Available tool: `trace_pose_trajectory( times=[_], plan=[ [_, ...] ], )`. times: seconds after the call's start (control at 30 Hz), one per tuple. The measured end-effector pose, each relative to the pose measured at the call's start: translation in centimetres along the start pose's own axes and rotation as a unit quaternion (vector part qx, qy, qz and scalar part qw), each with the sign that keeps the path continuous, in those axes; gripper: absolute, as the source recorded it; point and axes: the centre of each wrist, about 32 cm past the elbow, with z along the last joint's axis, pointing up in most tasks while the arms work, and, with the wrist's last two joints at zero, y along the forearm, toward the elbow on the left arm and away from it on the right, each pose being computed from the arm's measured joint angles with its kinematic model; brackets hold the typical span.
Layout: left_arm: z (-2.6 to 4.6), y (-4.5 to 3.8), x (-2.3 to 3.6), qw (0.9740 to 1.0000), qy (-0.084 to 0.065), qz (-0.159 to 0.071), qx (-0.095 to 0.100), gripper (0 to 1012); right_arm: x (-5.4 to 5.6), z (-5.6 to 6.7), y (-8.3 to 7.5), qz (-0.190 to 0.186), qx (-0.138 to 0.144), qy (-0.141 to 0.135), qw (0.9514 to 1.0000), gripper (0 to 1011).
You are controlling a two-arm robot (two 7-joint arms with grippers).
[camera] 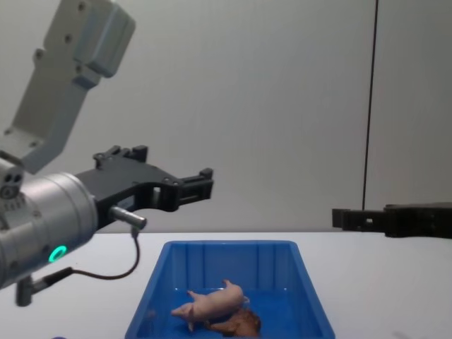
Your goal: Pick up the two dolls from the table and place them into the box.
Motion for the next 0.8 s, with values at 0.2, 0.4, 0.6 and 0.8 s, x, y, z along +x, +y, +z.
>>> trace_pose_trajectory(
  times=[0.2,0.4,0.6,0.8],
  plan=[
    [0.21,1.51,0.44,0.9993,-0.007,0.029,0.023,1002,0.2,-0.1,-0.5,-0.001,0.001,-0.002,1.0000,1001],
    [0.14,3.03,0.77,0.9975,-0.005,0.053,0.048,1002,0.3,-0.1,-0.7,-0.001,0.001,-0.003,1.0000,1001],
    [-0.49,4.87,0.97,0.9941,0.001,0.074,0.079,1002,0.3,-0.2,-0.9,-0.001,0.002,-0.004,1.0000,1001],
    [-1.23,6.04,0.96,0.9916,0.010,0.083,0.099,1002,0.3,-0.2,-1.0,-0.001,0.002,-0.004,1.0000,1001]
  ],
)
